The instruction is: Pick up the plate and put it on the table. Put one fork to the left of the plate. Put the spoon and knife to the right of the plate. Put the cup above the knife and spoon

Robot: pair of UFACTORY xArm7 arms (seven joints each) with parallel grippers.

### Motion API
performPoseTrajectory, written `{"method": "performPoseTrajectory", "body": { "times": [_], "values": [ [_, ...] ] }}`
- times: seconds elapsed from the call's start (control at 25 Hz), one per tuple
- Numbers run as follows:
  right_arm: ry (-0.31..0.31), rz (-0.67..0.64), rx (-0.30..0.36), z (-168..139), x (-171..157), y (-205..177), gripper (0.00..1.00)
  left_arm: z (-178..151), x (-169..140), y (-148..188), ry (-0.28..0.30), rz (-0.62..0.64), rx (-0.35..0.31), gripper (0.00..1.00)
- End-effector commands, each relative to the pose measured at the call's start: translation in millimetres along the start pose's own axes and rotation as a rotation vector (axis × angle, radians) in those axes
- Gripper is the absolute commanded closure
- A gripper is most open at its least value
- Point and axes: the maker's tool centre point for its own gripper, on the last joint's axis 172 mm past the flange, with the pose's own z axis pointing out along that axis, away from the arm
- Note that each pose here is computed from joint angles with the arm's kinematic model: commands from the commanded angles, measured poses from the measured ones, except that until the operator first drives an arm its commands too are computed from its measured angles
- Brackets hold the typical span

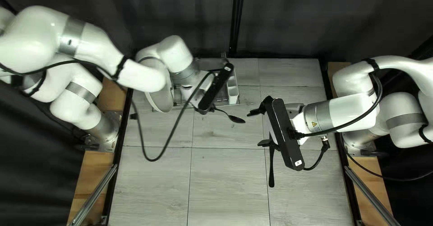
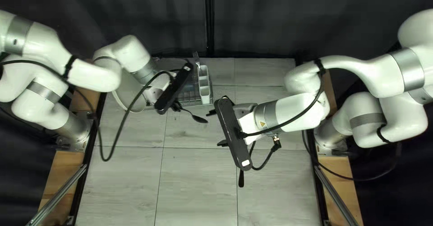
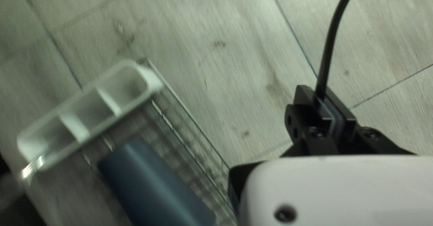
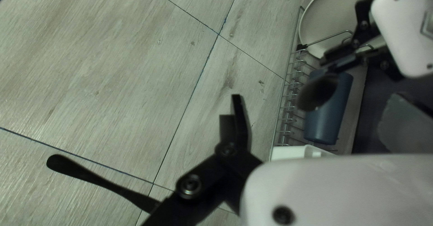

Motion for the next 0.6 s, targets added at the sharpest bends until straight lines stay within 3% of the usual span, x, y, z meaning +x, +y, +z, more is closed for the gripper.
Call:
{"method": "performPoseTrajectory", "body": {
  "times": [0.04,0.32,0.44,0.6],
  "values": [
    [-0.017,-0.009,0.022,-2,-10,3,0.00,-2,-17,19,-0.109,-0.090,0.114,1.00],
    [-0.063,-0.020,0.161,-4,-43,41,0.00,-2,-17,19,-0.109,-0.090,0.114,1.00],
    [-0.136,-0.014,0.229,-10,-60,55,0.00,-8,-25,20,-0.110,-0.141,0.120,1.00],
    [-0.245,0.012,0.261,-16,-81,71,0.00,-6,-28,32,-0.128,-0.231,0.134,1.00]
  ]
}}
